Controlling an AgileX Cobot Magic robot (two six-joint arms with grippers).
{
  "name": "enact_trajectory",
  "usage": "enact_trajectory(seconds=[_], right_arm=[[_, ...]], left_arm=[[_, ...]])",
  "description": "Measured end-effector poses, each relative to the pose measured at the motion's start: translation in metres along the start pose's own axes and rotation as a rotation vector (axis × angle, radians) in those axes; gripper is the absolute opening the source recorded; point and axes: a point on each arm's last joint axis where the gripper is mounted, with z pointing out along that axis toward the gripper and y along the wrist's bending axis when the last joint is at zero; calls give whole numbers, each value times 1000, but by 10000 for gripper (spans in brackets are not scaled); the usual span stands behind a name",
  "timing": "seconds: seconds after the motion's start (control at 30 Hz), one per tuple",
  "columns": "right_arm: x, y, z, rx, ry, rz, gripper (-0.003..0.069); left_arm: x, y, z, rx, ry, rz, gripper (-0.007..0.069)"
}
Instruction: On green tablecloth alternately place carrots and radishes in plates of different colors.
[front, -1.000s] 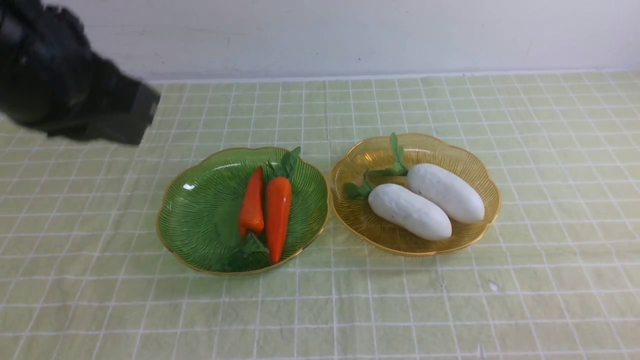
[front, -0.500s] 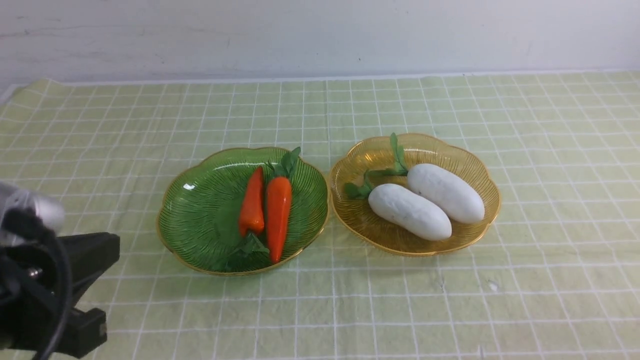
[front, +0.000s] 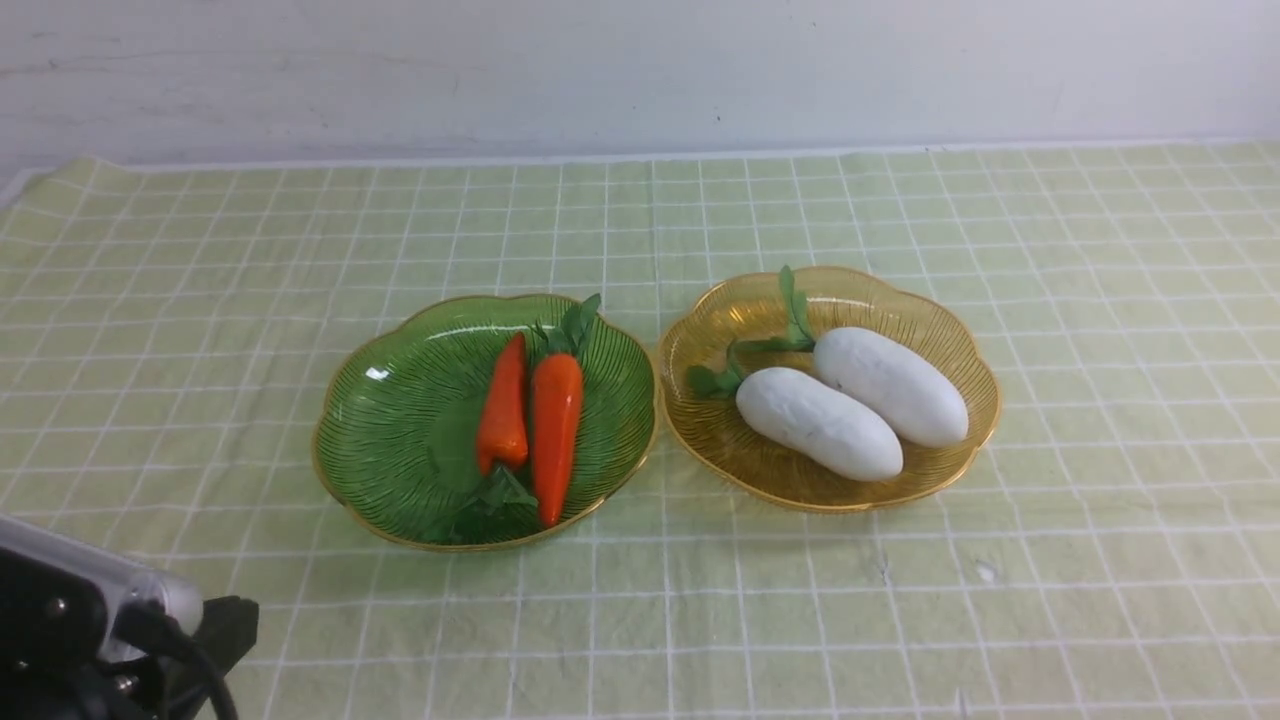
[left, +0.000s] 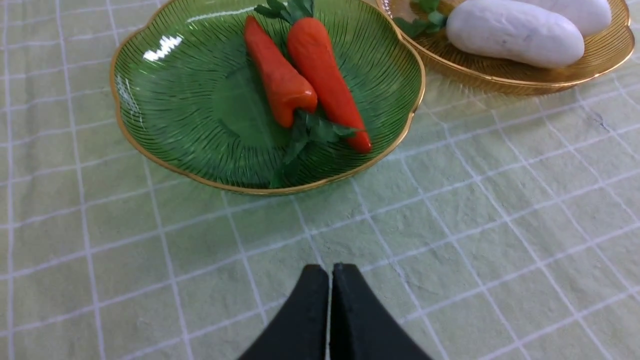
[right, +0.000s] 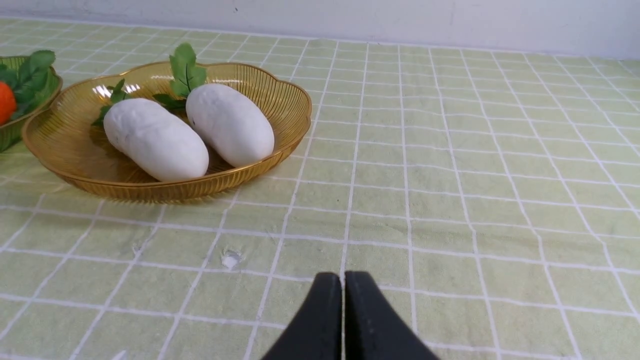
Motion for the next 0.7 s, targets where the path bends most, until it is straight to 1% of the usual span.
enact_trajectory(seconds=[0.13, 0.27, 0.37, 0.4, 0.43, 0.47, 0.5, 0.53, 0.57, 0.6, 0.7], right_arm=[[0, 0, 0, 0, 0, 0, 3], [0, 0, 0, 0, 0, 0, 3], [0, 0, 0, 0, 0, 1, 3], [0, 0, 0, 0, 0, 2, 3], [0, 0, 0, 0, 0, 2, 3], [0, 0, 0, 0, 0, 2, 3], [0, 0, 0, 0, 0, 2, 3], [0, 0, 0, 0, 0, 2, 3], [0, 0, 0, 0, 0, 2, 3], [0, 0, 0, 0, 0, 2, 3], [0, 0, 0, 0, 0, 2, 3]], left_arm=[[5, 1, -2, -9, -19, 6, -8], [20, 4, -10, -47, -91, 48, -8], [43, 8, -18, -110, -154, 74, -8], [54, 11, -18, -145, -169, 73, -8], [54, 11, -19, -151, -178, 72, -8], [67, 14, -20, -207, -204, 57, -8], [68, 15, -20, -213, -206, 55, -8], [78, 17, -19, -258, -223, 36, -8], [80, 18, -19, -264, -227, 34, -8], [88, 20, -18, -302, -235, 17, -8], [97, 21, -14, -315, -255, -6, -8]])
